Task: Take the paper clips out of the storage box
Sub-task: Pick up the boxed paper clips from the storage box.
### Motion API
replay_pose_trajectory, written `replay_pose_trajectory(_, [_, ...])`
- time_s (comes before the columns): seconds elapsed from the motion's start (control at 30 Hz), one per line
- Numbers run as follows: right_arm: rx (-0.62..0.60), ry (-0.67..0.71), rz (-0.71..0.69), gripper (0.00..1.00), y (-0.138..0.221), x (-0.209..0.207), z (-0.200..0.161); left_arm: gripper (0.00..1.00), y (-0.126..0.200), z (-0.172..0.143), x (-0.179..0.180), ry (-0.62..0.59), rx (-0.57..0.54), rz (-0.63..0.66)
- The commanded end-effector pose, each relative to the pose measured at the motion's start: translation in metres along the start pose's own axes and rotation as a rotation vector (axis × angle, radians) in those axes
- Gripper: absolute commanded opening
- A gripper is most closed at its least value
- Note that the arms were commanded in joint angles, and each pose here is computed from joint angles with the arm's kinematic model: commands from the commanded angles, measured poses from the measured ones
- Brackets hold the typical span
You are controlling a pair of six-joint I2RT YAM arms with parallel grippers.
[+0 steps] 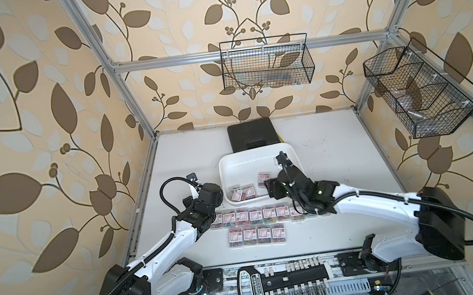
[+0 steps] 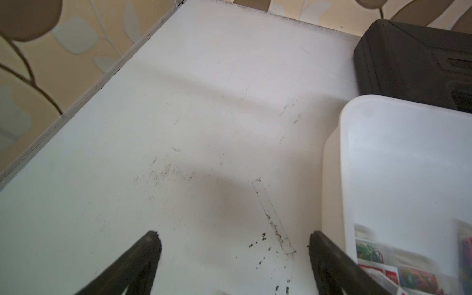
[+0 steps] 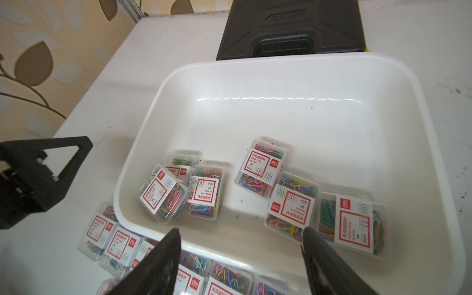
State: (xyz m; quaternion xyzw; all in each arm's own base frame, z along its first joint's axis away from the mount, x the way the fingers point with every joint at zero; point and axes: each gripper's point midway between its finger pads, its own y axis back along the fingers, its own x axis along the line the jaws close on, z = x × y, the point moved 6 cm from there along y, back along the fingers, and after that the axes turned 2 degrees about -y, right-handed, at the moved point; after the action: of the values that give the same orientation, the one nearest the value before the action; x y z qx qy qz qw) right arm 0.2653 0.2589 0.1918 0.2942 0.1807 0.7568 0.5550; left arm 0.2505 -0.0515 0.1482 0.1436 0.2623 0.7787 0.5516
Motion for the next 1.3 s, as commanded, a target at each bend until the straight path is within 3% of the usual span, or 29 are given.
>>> replay_pose_trajectory(0.0, [0.102, 0.055, -0.093, 0.75, -0.028, -0.004, -0.001, 0.93, 0.004, 0.015, -0.004, 0.021, -0.049, -0.024])
replay_pose_trajectory(0.13, [0.208, 0.027, -0.148, 0.76, -0.069, -0.007, -0.004, 0.93, 0.005, 0.014, -0.003, 0.025, -0.054, -0.026])
replay_pose_trajectory(0.37, [0.265, 0.05, -0.261, 0.86, -0.107, -0.01, -0.012, 0.94, 0.005, 0.014, -0.003, 0.027, -0.056, -0.03])
replay_pose_trajectory(0.8, [0.332, 0.025, -0.305, 0.67, -0.147, -0.015, -0.031, 0.94, 0.005, 0.013, -0.003, 0.026, -0.051, -0.036])
replay_pose_trajectory(1.03, [0.293, 0.025, -0.301, 0.53, -0.137, -0.012, -0.014, 0.94, 0.005, 0.014, -0.003, 0.026, -0.051, -0.031])
replay_pose_trajectory(1.27, [0.168, 0.01, -0.299, 0.46, -0.078, -0.017, 0.026, 0.94, 0.006, 0.014, -0.003, 0.029, -0.053, -0.033])
